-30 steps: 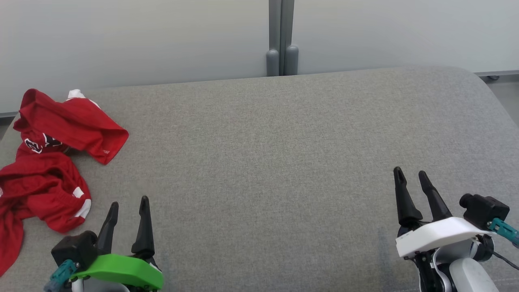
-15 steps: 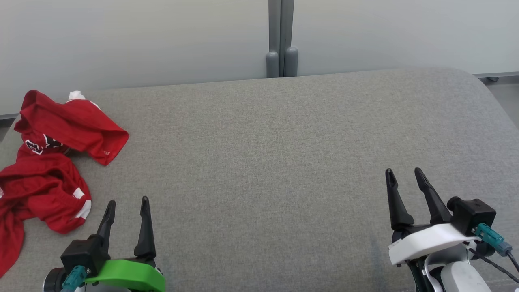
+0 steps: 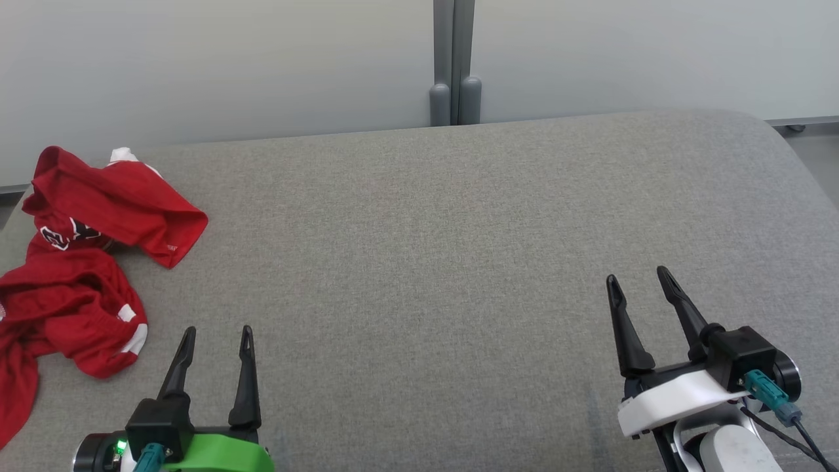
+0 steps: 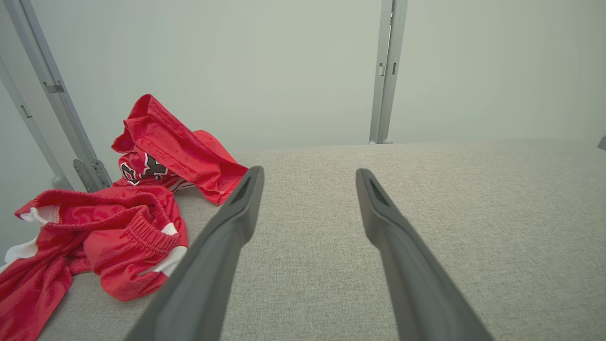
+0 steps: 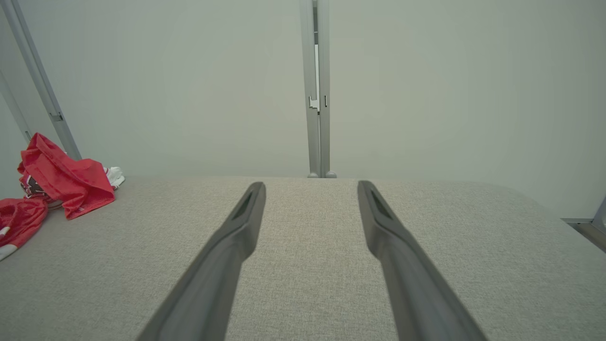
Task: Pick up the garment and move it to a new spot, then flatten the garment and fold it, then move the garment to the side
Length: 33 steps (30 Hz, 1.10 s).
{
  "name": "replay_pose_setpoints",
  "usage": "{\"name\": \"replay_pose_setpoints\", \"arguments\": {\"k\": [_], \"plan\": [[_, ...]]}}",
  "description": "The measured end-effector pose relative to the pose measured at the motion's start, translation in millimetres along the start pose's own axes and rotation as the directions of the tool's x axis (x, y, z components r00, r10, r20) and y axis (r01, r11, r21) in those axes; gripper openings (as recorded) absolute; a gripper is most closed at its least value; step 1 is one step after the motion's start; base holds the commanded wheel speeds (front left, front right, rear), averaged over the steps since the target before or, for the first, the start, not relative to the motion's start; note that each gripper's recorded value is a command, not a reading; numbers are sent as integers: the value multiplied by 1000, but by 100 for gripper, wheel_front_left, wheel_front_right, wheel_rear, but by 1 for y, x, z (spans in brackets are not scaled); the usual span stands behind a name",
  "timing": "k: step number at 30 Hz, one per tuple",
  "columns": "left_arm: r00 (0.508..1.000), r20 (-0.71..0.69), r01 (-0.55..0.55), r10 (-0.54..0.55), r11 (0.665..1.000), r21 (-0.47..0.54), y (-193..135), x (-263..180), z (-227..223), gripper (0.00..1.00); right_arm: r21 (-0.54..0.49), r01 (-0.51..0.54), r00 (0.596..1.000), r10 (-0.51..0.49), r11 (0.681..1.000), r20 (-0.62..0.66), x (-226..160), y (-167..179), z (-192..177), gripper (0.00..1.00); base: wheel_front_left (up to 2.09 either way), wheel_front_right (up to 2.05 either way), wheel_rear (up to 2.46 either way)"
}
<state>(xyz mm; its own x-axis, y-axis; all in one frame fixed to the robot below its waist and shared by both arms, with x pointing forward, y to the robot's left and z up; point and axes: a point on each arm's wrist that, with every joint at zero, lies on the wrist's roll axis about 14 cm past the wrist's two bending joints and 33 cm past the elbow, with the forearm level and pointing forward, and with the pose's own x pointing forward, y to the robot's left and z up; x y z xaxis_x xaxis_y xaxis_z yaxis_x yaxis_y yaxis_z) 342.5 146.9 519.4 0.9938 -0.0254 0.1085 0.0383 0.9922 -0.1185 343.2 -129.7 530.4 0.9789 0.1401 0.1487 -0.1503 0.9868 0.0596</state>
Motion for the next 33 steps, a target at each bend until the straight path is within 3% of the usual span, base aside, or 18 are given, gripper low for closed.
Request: {"name": "replay_pose_setpoints", "arguments": {"k": [33], "plan": [[1000,-23,-17,17,1000,11,7,-8,-7,100,3,-23,1000,23,1000,-7,7,6,-3,100,0,0,0]]}}
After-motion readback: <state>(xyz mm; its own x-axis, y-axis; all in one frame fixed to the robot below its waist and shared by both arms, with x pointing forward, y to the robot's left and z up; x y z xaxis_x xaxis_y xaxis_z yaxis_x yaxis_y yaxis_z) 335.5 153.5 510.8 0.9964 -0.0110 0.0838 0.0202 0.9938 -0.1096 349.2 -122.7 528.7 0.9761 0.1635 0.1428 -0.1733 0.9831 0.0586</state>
